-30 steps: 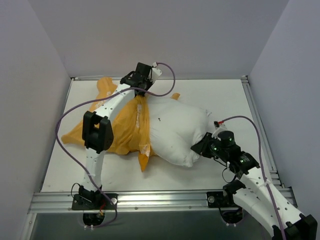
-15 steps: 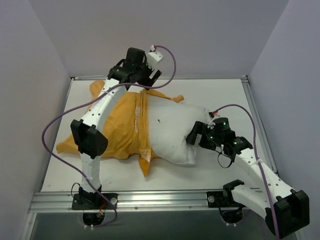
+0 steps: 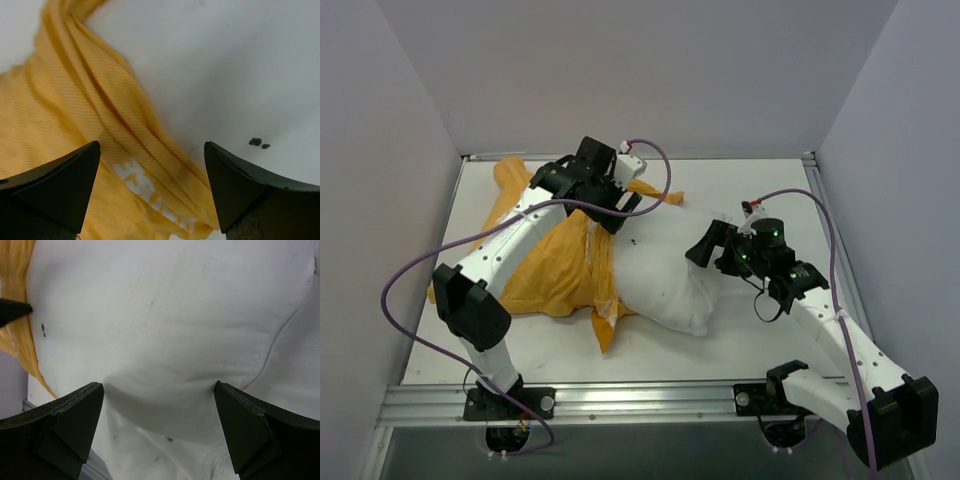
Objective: Remove the pillowcase from the pillow
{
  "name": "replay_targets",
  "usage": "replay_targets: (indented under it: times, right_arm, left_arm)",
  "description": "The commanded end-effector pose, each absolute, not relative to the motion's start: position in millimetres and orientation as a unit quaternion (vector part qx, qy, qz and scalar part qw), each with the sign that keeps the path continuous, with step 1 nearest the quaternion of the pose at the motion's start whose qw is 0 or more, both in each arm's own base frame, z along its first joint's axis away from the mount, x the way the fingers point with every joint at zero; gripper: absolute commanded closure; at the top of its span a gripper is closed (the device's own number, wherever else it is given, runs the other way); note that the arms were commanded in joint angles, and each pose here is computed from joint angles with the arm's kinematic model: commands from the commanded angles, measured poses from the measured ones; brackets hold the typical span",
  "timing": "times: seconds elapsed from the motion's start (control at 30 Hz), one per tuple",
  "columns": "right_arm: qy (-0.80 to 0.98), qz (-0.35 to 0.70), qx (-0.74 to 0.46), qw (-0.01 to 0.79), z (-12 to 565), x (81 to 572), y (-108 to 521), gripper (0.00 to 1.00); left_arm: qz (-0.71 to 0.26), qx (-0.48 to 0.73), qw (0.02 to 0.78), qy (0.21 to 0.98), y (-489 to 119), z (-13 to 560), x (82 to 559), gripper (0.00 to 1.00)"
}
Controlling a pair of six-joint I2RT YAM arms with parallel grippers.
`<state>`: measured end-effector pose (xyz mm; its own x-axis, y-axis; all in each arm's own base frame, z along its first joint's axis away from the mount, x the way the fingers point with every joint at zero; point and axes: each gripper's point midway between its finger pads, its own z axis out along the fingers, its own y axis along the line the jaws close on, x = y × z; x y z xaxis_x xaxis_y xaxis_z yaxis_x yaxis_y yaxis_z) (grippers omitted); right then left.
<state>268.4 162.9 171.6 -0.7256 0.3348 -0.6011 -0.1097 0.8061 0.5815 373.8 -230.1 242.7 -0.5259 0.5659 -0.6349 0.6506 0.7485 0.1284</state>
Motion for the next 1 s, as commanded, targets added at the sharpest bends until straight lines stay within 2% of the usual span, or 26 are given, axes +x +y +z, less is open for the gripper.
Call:
replay_targets:
  times: [0.0,0.17,0.37,0.43,0.5,0.53,0.6,0.63,0.87,0.97]
  right_arm:
    - [0.867,0.323,0.082,0.37,156.5,285.1,169.4,0.0]
    - [0.862,0.32,0.088,0.384,142.1,299.1,182.7,0.0]
    - [0.895,0.288,0.079,0.333,81.0,298.6,201.9,0.0]
    - [0.91,0.269,0.077,0.307,54.0,295.2,201.1,0.06]
    - [0.92,0.257,0.074,0.285,34.5,292.9,200.4,0.34]
    - [0.923,0.255,0.072,0.279,29.8,292.5,200.3,0.62]
    - [0.926,0.252,0.073,0.273,23.9,291.6,200.1,0.85]
    - [0.925,0.254,0.071,0.274,25.2,292.3,201.4,1.0]
    - [0.908,0.27,0.077,0.311,61.9,300.6,203.2,1.0]
    - [0.901,0.276,0.075,0.328,80.6,304.1,203.0,1.0]
  left_arm:
    - [-0.044,0.337,0.317,0.885,-225.2,217.3,367.7,0.06]
    - [-0.041,0.339,0.309,0.888,-233.3,200.3,368.3,0.06]
    - [-0.035,0.339,0.295,0.893,-232.9,184.4,369.0,0.02]
    - [-0.036,0.341,0.293,0.893,-232.5,181.8,367.6,0.0]
    - [-0.036,0.342,0.294,0.892,-231.5,182.8,367.1,0.0]
    - [-0.037,0.34,0.296,0.892,-229.6,185.2,367.4,0.0]
    - [-0.041,0.342,0.3,0.89,-228.5,190.7,366.5,0.0]
    - [-0.04,0.341,0.302,0.889,-227.2,193.2,366.3,0.0]
    - [-0.014,0.344,0.309,0.886,-211.0,207.3,359.8,0.0]
    - [0.01,0.345,0.302,0.888,-197.7,209.4,354.5,0.12]
